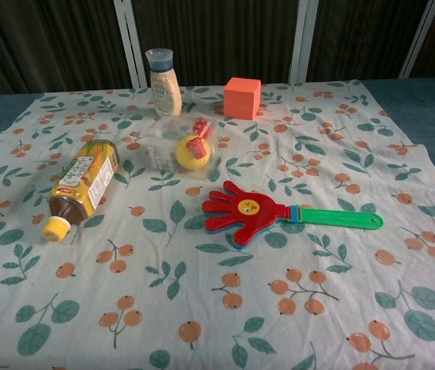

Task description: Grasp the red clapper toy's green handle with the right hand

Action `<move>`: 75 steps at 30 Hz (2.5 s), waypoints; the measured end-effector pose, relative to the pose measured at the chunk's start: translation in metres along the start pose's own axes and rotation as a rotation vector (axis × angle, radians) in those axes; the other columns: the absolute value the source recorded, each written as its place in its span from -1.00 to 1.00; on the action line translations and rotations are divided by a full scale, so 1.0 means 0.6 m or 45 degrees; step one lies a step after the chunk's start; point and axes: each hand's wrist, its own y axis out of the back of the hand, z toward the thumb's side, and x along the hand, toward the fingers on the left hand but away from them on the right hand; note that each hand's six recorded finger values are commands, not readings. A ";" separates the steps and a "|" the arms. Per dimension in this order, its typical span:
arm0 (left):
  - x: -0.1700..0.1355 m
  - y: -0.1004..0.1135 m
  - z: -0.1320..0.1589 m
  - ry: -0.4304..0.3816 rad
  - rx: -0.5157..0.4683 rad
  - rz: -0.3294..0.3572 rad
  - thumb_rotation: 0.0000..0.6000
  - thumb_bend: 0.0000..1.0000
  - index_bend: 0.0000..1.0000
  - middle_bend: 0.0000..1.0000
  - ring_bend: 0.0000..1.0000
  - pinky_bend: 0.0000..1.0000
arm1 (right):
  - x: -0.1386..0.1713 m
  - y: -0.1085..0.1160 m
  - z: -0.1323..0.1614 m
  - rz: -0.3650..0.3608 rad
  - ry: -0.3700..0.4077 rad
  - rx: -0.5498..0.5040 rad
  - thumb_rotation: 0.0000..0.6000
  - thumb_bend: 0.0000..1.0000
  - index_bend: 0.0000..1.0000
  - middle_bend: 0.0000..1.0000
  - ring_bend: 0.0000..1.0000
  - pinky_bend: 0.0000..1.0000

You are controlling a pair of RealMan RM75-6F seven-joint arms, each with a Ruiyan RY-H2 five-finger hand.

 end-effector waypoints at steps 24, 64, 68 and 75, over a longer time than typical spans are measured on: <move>-0.009 0.017 -0.001 -0.060 -0.121 -0.011 1.00 -0.06 -1.00 -0.94 -0.97 -0.77 | -0.110 -0.110 0.240 0.273 0.338 -0.264 1.00 -0.37 -0.23 -1.00 -1.00 -1.00; -0.020 0.025 -0.006 -0.088 -0.160 -0.025 1.00 -0.06 -1.00 -0.94 -0.96 -0.77 | -0.189 -0.206 0.340 0.381 0.256 -0.179 1.00 -0.21 0.09 -1.00 -1.00 -1.00; -0.022 0.027 -0.006 -0.091 -0.160 -0.021 1.00 -0.06 -1.00 -0.94 -0.96 -0.77 | -0.190 -0.210 0.343 0.389 0.257 -0.180 1.00 -0.21 0.09 -1.00 -1.00 -1.00; -0.022 0.027 -0.007 -0.090 -0.161 -0.020 1.00 -0.06 -1.00 -0.94 -0.96 -0.77 | -0.189 -0.212 0.347 0.392 0.261 -0.185 1.00 -0.21 0.13 -1.00 -1.00 -1.00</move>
